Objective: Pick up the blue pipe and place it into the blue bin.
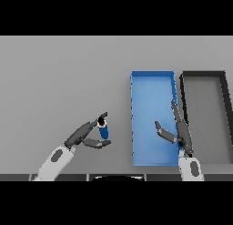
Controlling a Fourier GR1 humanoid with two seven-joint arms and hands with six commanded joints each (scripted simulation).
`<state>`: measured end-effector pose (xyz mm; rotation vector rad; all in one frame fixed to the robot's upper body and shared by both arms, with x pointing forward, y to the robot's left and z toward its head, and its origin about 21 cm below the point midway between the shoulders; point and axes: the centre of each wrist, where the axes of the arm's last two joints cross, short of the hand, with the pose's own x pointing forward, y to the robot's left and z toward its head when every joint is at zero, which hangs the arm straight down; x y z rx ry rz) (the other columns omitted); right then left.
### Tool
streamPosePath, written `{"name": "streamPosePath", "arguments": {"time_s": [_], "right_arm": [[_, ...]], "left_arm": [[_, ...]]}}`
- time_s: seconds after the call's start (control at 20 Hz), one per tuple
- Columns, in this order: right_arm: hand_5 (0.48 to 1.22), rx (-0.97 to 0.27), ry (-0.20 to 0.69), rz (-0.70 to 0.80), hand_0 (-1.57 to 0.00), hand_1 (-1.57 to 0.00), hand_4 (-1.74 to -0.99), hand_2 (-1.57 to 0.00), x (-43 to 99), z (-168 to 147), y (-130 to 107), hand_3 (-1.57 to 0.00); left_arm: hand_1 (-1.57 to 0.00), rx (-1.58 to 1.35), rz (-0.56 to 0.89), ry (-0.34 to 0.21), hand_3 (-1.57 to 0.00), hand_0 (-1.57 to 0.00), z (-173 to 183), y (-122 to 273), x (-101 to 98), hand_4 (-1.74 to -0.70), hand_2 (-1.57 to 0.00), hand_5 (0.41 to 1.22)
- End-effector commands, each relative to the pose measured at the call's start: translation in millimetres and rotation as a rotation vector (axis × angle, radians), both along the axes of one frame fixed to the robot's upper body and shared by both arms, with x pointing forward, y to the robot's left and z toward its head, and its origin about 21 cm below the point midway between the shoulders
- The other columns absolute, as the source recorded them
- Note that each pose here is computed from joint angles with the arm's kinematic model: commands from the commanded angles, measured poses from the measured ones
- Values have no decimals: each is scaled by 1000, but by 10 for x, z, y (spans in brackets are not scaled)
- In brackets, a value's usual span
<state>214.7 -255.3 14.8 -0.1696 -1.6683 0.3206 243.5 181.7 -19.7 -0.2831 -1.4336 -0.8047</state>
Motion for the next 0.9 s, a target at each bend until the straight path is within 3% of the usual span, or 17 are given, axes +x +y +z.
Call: {"name": "streamPosePath", "arguments": {"time_s": [0.0, 0.15, 0.3, 0.4, 0.45, 0.5, 0.6, 0.75, 0.85], "right_arm": [[639, 8, 1, 1, 1, 1, -1220, 1, -22, -13, 4, 1], [645, -10, -2, -1, 1, 1, -1214, 1, -55, -41, -9, 1], [650, -16, -5, -7, 1, 1, -1207, 1, -53, -19, -55, 1], [655, -12, -19, 3, 1, 1, -1213, 1, -67, -23, -27, 1], [655, -6, -9, 2, 1, 1, -1217, 1, -41, -43, -29, 1], [656, -11, -6, -3, 1, 1, -1220, 1, -45, -37, -41, 1], [657, -9, -24, 8, 1, 1, -1219, 1, -53, -5, -41, 1], [660, 4, -6, 3, 1, 1, -1233, 1, -5, 12, -51, 1], [651, 11, 5, 1, 1, 1, -1224, 1, -37, 0, -54, 1]], "left_arm": [[1, 18, 2, -6, 1, 1, -19, -54, -1, -1076, 1, 435], [1, 16, 5, 5, 1, 1, -88, -111, 36, -1062, 1, 420], [1, -48, -20, 1, 1, 1, -110, -275, 61, -1107, 1, 463], [-41, -118, -11, 14, -121, 1, -124, -319, 84, -1186, -151, 550], [-156, -151, -5, 25, -276, -10, -121, -367, 72, -1243, -308, 613], [-319, -182, 4, 33, -535, -125, -132, -372, 67, -1281, -485, 735], [-752, -199, 13, 47, -908, -602, -182, -384, 26, -1439, -865, 910], [-1151, -205, -10, 39, -1194, -1075, -162, -468, -6, -1580, -1210, 1062], [-1302, -202, -16, 7, -1330, -1253, -159, -458, -55, -1530, -1340, 1119]]}}
